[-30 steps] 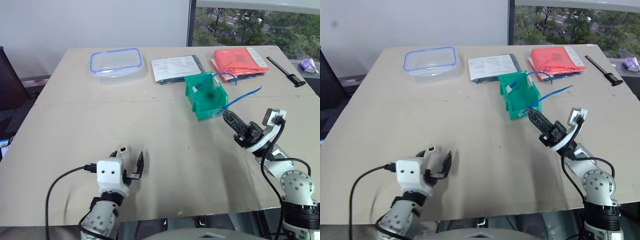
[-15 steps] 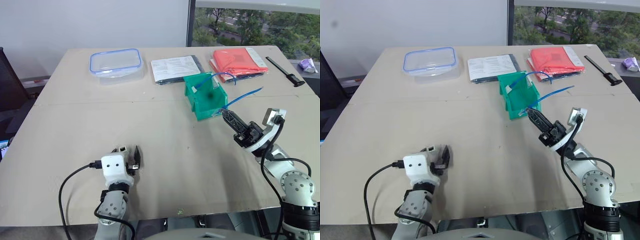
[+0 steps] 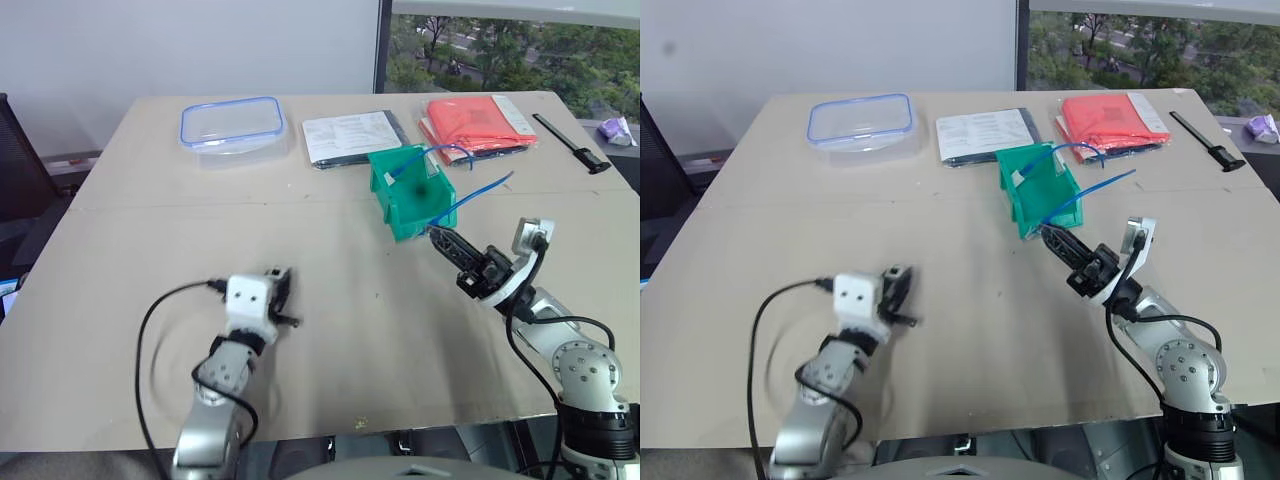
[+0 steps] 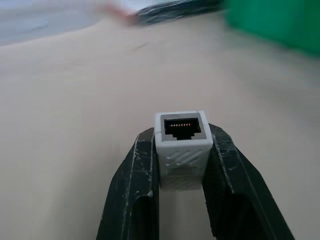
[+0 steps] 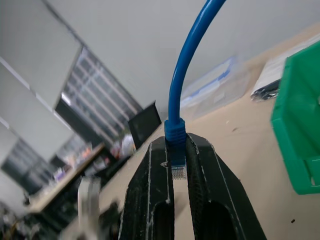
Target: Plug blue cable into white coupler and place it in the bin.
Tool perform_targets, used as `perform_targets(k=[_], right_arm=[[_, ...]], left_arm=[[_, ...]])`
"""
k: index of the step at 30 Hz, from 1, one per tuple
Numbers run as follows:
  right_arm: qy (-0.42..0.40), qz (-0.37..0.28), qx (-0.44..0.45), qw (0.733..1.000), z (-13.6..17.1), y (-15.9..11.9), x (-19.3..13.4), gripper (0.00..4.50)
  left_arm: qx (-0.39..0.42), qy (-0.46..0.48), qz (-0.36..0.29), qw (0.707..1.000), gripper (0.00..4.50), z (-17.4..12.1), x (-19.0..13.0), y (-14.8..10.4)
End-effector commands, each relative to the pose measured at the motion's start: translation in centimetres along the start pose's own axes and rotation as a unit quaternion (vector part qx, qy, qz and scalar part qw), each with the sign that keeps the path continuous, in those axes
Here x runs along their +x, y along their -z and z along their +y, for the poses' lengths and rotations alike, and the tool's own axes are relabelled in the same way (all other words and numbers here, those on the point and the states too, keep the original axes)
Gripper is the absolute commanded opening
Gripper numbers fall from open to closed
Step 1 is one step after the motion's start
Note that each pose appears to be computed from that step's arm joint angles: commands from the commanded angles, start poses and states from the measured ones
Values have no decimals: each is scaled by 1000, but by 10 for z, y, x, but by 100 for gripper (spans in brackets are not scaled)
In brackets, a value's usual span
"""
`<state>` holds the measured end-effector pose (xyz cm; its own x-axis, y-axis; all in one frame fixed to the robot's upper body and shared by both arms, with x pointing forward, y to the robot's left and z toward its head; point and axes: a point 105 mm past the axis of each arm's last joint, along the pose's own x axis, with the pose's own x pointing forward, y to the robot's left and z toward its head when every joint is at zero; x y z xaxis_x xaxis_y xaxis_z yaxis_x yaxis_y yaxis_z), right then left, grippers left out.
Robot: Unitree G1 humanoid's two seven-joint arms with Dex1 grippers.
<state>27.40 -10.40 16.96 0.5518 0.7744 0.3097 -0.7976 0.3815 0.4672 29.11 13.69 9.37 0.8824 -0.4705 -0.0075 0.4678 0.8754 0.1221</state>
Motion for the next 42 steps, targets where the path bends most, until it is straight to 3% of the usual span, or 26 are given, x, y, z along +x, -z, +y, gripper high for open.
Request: perform_targets(k=[1, 4, 8, 17, 42], right_arm=[[-68, 40, -74, 994, 24, 0, 12, 0], [-100, 94, -128, 982, 29, 9, 15, 0], [-128, 145, -188, 963, 31, 17, 18, 0], [-143, 158, -227, 950, 30, 27, 23, 0], [-147, 210, -255, 932, 8, 41, 15, 0]], left_arm=[[-8, 227, -11, 974, 56, -43, 16, -13], [1, 358, -6, 934, 56, -58, 25, -23], [35, 462, 9, 886, 56, -67, 35, -31], [44, 571, 23, 819, 56, -76, 36, -44], [39, 592, 10, 805, 56, -71, 38, -47]])
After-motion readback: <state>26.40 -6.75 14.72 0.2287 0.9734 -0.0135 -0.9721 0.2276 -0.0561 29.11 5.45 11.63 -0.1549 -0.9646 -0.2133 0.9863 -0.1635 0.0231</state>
